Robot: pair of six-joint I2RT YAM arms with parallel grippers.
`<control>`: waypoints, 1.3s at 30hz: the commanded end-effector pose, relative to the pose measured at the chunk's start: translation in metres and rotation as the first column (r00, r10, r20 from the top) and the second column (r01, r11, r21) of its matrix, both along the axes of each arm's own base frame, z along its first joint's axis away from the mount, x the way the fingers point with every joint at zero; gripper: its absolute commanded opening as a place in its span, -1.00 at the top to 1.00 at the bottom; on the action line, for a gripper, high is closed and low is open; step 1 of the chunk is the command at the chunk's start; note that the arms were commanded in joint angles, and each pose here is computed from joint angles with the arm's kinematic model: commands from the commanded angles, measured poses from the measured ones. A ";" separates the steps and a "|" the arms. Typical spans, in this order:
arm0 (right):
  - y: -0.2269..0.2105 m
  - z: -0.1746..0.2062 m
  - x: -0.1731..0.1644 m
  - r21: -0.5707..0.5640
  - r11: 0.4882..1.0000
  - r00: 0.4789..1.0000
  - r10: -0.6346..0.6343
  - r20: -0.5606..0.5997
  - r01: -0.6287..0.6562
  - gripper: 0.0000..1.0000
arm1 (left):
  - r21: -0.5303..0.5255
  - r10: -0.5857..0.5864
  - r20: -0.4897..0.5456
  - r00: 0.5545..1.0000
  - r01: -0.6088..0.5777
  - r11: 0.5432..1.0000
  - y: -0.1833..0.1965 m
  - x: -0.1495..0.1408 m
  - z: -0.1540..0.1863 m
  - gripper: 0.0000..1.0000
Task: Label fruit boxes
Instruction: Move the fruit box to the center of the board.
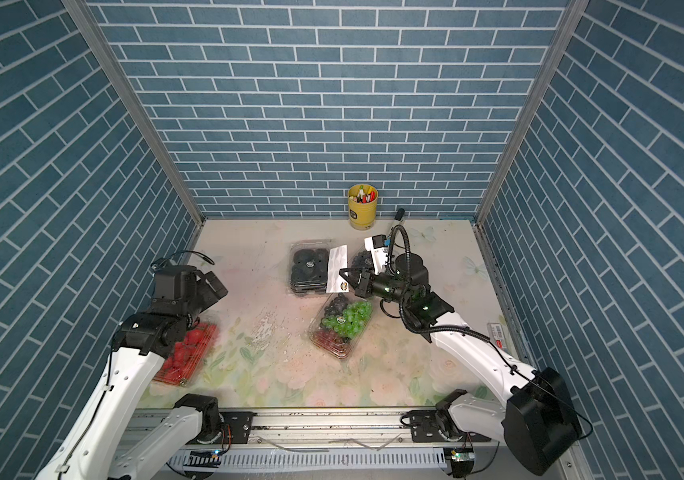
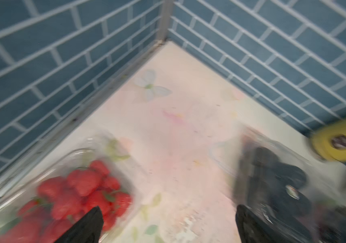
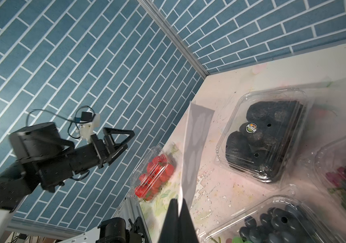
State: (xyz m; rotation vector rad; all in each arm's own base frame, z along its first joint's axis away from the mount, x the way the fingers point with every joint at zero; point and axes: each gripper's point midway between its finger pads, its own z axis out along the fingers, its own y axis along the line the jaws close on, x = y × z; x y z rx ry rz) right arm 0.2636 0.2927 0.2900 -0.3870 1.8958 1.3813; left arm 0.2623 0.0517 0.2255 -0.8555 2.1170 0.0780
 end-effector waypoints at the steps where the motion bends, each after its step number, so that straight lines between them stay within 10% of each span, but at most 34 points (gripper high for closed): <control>1: -0.009 0.002 -0.007 -0.018 1.000 0.999 -0.010 0.045 0.011 1.00 | 0.035 0.130 -0.177 0.976 -0.126 0.991 0.040 -0.029 -0.033 -0.99; 18: -0.016 0.010 -0.021 -0.007 1.000 0.998 0.004 0.068 -0.004 1.00 | -0.077 0.491 -0.459 0.740 -0.584 0.808 0.141 -0.078 -0.111 -0.99; 39: -0.015 0.008 -0.020 0.006 1.000 0.998 0.000 0.057 0.000 1.00 | -0.523 0.285 -0.344 0.895 -0.434 0.733 0.036 -0.046 -0.139 -0.88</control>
